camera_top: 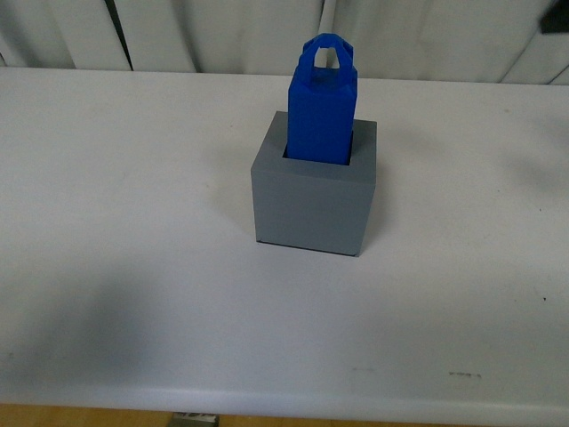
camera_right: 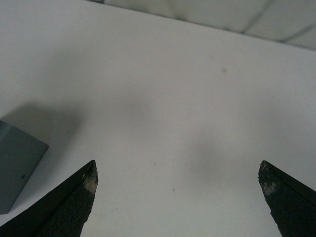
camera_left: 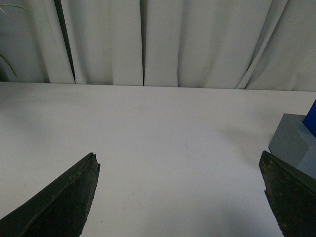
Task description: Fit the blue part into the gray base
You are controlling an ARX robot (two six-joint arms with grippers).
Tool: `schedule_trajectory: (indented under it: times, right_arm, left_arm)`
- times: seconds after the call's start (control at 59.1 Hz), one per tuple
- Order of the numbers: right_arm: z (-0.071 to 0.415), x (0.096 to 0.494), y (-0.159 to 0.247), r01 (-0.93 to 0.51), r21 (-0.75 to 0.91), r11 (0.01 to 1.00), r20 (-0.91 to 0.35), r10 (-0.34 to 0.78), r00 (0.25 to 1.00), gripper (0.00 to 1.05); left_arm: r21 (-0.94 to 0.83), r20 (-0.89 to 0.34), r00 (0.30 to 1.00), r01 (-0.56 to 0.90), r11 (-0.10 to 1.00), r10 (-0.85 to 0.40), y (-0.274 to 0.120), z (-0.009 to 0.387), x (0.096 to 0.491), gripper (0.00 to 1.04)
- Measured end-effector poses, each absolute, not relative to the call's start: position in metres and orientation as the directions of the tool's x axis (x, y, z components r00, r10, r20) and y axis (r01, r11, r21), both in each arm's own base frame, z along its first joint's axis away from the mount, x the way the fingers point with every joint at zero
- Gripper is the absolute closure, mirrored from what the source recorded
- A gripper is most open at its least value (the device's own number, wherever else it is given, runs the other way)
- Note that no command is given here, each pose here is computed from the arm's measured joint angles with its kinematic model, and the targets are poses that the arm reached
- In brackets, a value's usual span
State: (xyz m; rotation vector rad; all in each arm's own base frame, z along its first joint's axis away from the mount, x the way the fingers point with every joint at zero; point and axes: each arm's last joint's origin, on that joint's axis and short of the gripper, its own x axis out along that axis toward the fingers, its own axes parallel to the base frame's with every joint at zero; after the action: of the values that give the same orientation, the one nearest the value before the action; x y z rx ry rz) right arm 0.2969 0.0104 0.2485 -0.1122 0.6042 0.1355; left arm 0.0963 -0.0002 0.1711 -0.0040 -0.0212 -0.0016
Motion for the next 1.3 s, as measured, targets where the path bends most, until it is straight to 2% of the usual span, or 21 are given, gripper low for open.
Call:
schedule_trajectory:
  times: [0.169, 0.321, 0.406, 0.541, 0.643, 0.778, 0.846, 0.981, 1.032, 1.303]
  right_arm:
    - [0.222, 0.261, -0.010, -0.020, -0.072, 0.997, -0.553, -0.023, 0.833, 0.09]
    - [0.201, 0.227, -0.015, 0.114, -0.087, 0.990, -0.479, -0.142, 0.867, 0.09]
    - [0.192, 0.213, -0.015, 0.122, -0.056, 0.991, -0.472, -0.133, 0.871, 0.09]
    - [0.189, 0.211, -0.015, 0.117, -0.038, 0.992, -0.464, -0.121, 0.878, 0.10]
    - [0.178, 0.206, -0.013, 0.020, 0.007, 1.000, -0.246, -0.018, 0.969, 0.25]
    - [0.181, 0.189, -0.006, 0.026, -0.005, 1.000, -0.034, -0.026, 0.999, 0.46]
    - [0.183, 0.181, -0.002, 0.012, -0.006, 1.000, 0.000, -0.012, 1.000, 0.59]
    - [0.174, 0.163, 0.000, 0.003, -0.006, 1.000, -0.017, -0.003, 1.000, 0.94]
    - [0.173, 0.159, 0.000, 0.003, -0.006, 1.000, -0.014, -0.003, 1.000, 1.03]
    - [0.161, 0.143, 0.000, 0.002, -0.006, 1.000, -0.021, -0.002, 1.000, 1.03]
  left_arm:
    - [-0.004, 0.021, 1.000, 0.002, 1.000, -0.002, 0.000, 0.171, 0.096, 0.06]
    - [-0.004, 0.021, 1.000, 0.001, 1.000, -0.001, 0.000, 0.171, 0.096, 0.06]
    - [-0.004, 0.021, 1.000, 0.001, 1.000, -0.001, 0.000, 0.171, 0.096, 0.06]
    - [-0.004, 0.021, 1.000, 0.002, 1.000, -0.002, 0.000, 0.171, 0.096, 0.06]
    - [-0.004, 0.022, 1.000, 0.001, 1.000, -0.001, 0.000, 0.171, 0.096, 0.06]
    - [-0.004, 0.021, 1.000, 0.001, 1.000, -0.001, 0.000, 0.171, 0.096, 0.06]
    - [-0.004, 0.021, 1.000, 0.002, 1.000, -0.002, 0.000, 0.171, 0.096, 0.06]
    - [-0.004, 0.021, 1.000, 0.001, 1.000, -0.001, 0.000, 0.171, 0.096, 0.06]
    - [-0.004, 0.021, 1.000, 0.002, 1.000, -0.002, 0.000, 0.171, 0.096, 0.06]
    - [-0.004, 0.021, 1.000, 0.002, 1.000, -0.002, 0.000, 0.171, 0.096, 0.06]
